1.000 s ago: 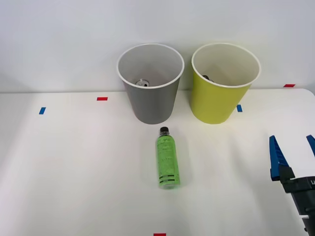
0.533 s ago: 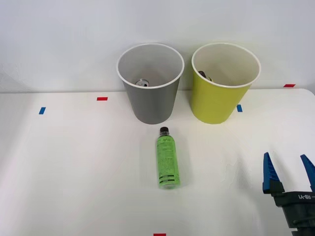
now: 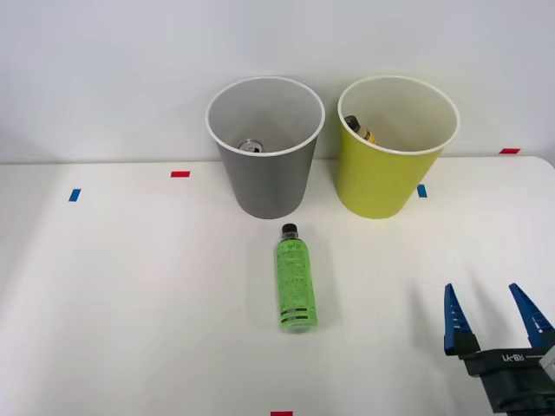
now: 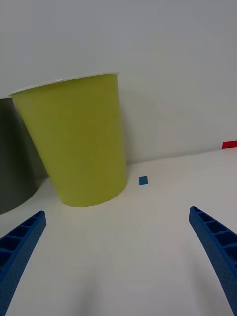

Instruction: Put cans in the gray bin, plastic bottles in the light green bin

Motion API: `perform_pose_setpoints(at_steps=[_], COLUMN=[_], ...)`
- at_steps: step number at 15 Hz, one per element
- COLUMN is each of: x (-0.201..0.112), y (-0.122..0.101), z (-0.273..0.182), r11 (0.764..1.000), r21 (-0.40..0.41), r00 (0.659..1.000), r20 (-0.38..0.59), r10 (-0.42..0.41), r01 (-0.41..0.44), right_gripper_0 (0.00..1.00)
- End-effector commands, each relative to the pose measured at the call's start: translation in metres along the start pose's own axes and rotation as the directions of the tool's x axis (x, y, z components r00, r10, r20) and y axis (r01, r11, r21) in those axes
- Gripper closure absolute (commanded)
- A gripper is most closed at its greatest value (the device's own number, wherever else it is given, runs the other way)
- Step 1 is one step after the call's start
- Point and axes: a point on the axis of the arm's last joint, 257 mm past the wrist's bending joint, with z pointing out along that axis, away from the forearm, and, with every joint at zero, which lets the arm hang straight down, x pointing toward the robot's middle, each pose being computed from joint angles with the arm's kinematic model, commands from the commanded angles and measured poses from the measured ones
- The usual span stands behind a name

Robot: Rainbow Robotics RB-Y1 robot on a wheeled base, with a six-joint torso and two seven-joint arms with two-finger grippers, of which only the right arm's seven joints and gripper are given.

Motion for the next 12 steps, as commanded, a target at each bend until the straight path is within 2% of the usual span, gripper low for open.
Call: perform_pose_setpoints(at_steps=[1, 5, 7, 8, 10, 12], x=[0.005, 0.015, 0.017, 0.017, 0.020, 0.026], y=[0.017, 0.031, 0.037, 0.040, 0.042, 0.046], z=[-0.001, -0.026, -0.041, -0.047, -0.059, -0.072], r11=[0.996, 0.982, 0.983, 0.987, 0.999, 0.999], r21=[-0.023, -0.021, -0.026, -0.032, -0.031, -0.030], r00=[0.997, 0.982, 0.983, 0.987, 0.999, 0.998], r20=[-0.001, -0.025, -0.028, -0.032, -0.040, -0.063], r10=[0.082, 0.186, 0.181, 0.159, 0.028, -0.030], r01=[-0.082, -0.186, -0.181, -0.160, -0.030, 0.028], right_gripper_0=[0.00, 0.00, 0.00, 0.00, 0.00, 0.00])
